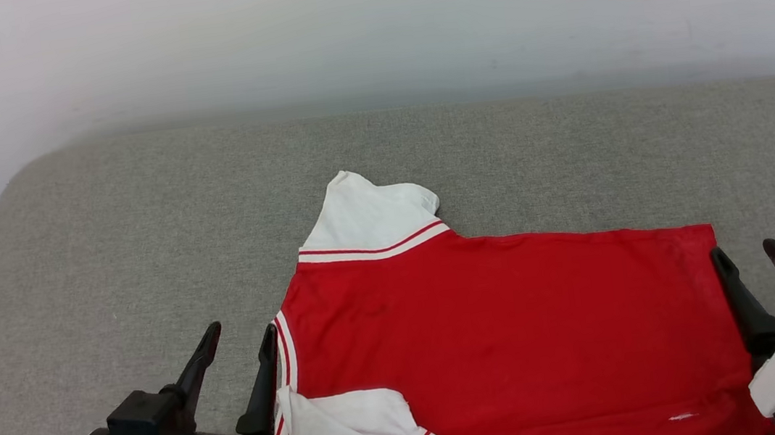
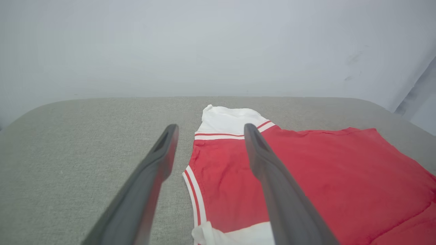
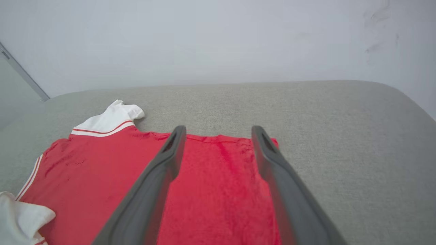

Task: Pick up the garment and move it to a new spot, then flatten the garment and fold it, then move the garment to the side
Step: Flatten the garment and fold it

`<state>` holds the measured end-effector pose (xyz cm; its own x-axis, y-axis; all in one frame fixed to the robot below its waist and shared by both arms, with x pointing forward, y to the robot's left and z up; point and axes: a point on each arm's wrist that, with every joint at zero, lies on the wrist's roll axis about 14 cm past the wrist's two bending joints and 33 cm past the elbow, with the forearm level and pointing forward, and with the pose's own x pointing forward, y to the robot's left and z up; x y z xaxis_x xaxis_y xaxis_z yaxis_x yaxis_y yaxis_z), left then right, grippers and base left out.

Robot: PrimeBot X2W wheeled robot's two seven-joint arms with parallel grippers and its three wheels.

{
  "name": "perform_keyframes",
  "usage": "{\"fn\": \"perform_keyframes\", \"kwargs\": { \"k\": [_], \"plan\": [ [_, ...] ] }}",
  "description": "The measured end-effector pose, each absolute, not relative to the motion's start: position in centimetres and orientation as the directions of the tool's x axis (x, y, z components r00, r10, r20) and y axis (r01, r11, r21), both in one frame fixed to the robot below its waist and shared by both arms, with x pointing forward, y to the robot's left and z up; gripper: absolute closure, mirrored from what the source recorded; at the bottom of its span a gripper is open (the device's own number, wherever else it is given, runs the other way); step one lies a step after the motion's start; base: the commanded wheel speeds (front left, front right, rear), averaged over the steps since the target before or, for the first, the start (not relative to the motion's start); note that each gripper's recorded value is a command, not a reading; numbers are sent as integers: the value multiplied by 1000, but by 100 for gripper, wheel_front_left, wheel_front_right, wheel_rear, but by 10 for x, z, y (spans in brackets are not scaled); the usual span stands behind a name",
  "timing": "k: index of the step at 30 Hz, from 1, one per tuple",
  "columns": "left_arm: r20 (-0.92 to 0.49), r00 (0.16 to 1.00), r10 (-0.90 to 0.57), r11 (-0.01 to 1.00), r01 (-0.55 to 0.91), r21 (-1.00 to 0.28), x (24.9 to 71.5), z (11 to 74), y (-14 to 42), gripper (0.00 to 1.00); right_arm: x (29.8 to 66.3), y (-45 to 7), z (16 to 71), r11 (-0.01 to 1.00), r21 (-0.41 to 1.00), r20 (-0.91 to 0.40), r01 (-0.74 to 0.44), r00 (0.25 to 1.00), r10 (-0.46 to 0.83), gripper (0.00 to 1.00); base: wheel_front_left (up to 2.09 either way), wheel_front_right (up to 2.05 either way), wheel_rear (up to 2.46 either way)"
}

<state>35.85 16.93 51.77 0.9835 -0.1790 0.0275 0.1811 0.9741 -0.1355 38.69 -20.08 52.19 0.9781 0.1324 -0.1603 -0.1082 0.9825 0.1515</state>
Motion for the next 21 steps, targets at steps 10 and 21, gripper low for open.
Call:
{"fn": "perform_keyframes", "kwargs": {
  "k": [10, 21],
  "plan": [
    [180, 973, -145, 978, 169, -124, 366, 550, 164, 0, 383, -190, 520, 980, 162, -2, -116, 993, 118, 0, 0, 0, 0],
    [149, 959, -242, 963, 256, -88, 404, 531, 149, 0, 389, -191, 500, 979, 191, -19, -78, 996, 84, 0, 0, 0, 0]
  ]
}}
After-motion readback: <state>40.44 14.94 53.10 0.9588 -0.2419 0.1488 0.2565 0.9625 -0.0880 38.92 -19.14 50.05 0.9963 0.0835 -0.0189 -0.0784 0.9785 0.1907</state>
